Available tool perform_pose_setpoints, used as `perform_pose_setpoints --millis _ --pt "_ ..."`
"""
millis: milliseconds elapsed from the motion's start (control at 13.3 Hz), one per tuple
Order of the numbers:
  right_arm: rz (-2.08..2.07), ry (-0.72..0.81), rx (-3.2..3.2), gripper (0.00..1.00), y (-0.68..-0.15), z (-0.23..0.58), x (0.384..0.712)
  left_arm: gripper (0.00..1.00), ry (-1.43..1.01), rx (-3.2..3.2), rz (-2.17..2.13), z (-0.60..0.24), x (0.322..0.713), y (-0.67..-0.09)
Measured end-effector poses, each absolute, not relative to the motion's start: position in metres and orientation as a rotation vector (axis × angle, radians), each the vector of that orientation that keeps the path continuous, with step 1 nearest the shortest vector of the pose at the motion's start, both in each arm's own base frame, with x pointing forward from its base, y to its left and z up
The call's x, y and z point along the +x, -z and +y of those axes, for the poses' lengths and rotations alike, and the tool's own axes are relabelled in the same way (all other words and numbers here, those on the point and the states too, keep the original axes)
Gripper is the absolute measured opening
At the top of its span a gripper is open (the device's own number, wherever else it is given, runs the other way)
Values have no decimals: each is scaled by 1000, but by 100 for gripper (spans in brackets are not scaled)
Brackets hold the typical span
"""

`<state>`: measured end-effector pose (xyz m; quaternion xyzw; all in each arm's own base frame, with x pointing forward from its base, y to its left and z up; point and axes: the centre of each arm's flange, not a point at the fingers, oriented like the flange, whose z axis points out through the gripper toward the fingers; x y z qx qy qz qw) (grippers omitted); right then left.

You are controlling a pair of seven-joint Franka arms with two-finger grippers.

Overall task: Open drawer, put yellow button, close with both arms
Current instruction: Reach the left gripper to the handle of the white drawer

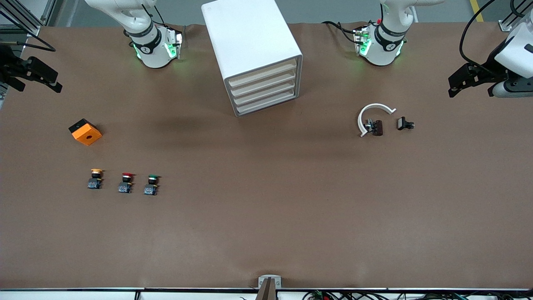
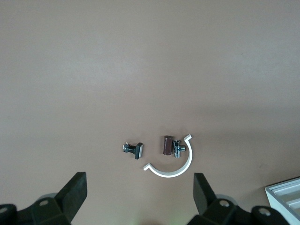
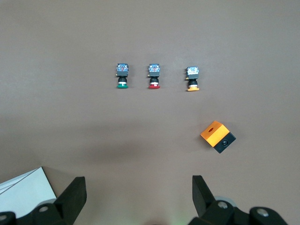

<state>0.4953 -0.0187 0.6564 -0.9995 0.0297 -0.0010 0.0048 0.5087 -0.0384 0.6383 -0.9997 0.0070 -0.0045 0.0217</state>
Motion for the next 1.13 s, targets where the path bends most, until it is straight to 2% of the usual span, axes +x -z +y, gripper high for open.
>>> perform_pose_setpoints --millis 301,602,903,1129 --pt "90 -8 -3131 100 -656 -18 494 100 -5 -3099 22 -38 514 -633" --pt "83 -10 -3131 100 -655 -15 493 100 -98 -3103 53 -49 547 -608" --pt "81 -7 -3129 100 -657 -13 491 100 -297 -3088 189 -101 581 -533" --pt "95 -14 -3128 100 -657 -13 490 100 -425 -3082 97 -168 583 -483"
